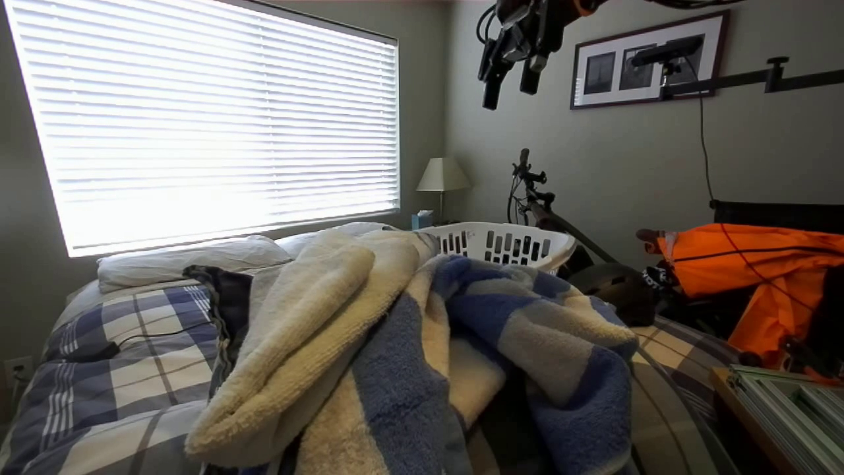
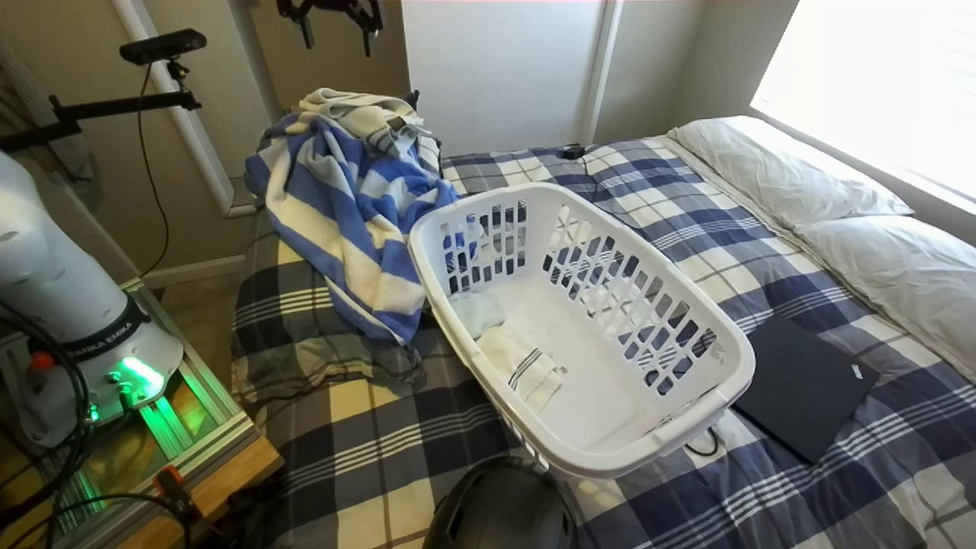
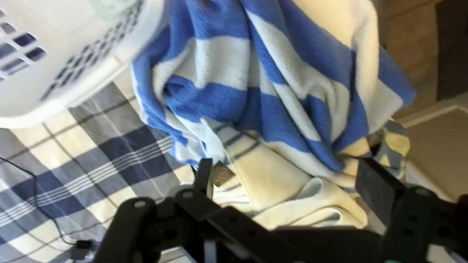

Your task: Remove a towel from the basket

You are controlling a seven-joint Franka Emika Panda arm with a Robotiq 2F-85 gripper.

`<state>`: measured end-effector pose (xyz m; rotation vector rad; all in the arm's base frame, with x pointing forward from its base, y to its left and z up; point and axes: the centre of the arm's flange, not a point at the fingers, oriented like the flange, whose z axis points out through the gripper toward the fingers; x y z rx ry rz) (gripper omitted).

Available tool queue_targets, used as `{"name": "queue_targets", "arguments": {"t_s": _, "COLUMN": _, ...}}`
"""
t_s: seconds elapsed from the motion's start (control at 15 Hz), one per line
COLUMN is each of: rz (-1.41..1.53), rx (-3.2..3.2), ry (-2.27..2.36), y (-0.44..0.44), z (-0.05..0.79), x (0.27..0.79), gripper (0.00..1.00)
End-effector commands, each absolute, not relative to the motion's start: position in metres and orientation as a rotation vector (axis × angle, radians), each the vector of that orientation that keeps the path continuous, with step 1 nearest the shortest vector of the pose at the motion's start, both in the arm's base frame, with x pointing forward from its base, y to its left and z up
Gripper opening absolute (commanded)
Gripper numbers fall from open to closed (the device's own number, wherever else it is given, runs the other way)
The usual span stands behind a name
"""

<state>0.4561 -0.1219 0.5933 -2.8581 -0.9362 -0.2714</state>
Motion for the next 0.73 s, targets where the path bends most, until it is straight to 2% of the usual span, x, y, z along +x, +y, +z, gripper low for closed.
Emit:
{"name": "queue_targets", "arguments": {"t_s": 0.0, "rz": -0.338, "rx": -3.06, "ry": -0.84, "y": -0.163, "z": 0.585, "x": 0.419, "gripper": 1.0}}
{"name": "queue_targets", "arguments": {"t_s": 0.2, "rz": -0.47, "rx": -3.12, "ry": -0.605, "y": -0.191, "z": 0.584, "x": 0.407, "gripper": 1.0}}
{"name": "queue_targets", "arguments": {"t_s": 0.27, "rz": -0.389, "rx": -3.079, "ry": -0.725, "y": -0.186, "z": 0.591, "x": 0.426, "gripper": 1.0}}
{"name": "queue_targets", "arguments": {"t_s": 0.67, "rz": -0.441, "rx": -3.1, "ry": -0.626, "y": -0.196, "z": 0.588, "x": 0.416, "gripper": 1.0}}
